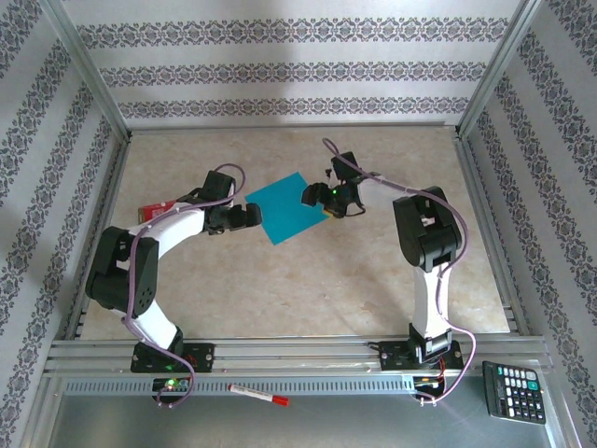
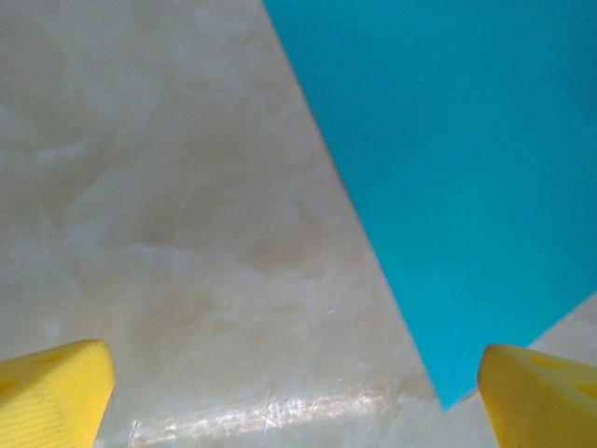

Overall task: Fold a paper plane with a square sheet of paper (pick it up from the middle)
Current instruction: Move the square sheet of paper to the center of the table, then first fold the square sheet of paper in half at the center of the table.

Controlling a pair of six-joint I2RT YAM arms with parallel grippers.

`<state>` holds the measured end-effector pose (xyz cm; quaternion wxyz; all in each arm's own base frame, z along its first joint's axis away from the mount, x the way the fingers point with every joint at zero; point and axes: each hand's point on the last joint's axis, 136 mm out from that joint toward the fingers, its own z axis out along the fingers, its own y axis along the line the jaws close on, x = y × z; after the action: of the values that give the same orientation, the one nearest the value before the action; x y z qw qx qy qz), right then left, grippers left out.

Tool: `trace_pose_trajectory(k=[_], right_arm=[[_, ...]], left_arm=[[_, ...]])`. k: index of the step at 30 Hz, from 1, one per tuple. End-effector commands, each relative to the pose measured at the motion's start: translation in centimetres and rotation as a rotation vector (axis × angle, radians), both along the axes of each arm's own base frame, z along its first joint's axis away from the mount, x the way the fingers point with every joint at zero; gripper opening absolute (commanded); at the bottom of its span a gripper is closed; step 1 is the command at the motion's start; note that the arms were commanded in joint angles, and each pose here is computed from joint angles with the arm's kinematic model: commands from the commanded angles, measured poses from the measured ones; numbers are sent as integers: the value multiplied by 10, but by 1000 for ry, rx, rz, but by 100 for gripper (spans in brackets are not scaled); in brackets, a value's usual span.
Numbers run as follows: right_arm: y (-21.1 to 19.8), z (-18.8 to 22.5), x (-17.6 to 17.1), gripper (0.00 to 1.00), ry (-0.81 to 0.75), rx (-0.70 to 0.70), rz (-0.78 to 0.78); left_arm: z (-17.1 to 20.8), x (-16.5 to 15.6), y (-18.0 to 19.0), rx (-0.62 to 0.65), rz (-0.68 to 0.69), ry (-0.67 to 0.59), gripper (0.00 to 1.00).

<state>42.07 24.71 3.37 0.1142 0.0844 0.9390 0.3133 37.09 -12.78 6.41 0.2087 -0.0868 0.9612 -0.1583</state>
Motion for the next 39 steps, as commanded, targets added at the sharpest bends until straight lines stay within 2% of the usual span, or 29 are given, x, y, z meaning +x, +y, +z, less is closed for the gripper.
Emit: trace_pose_trajectory(k=[1,7,13,19,27,30,34,37,39], right_arm=[[24,-20,-41,77,92,47,-61],[67,-20,-76,78,109,180,-115],[83,12,-81,80,26,251,-95],[45,25,-65,80,-83,201,-87],[-30,47,-48,80,-172,158,-141],[-59,53,-45,80,-186,147,-182],[-86,56,-45,81,-195,146,-221],[-96,55,-46,81,-191,145,-236],[-97,53,-47,81,-186,144,-232]], left_arm=[[15,-5,4,-24,56,-24,100],[15,-19,2,-59,66,-1,100],[6,-21,-15,-108,60,50,91],[-12,-2,-43,-92,28,88,88],[-47,23,-53,27,-5,155,91],[-57,29,-57,116,-85,183,92],[-67,38,-64,243,-264,218,92],[-63,49,-67,332,-396,205,92],[-50,60,-61,392,-401,180,92]])
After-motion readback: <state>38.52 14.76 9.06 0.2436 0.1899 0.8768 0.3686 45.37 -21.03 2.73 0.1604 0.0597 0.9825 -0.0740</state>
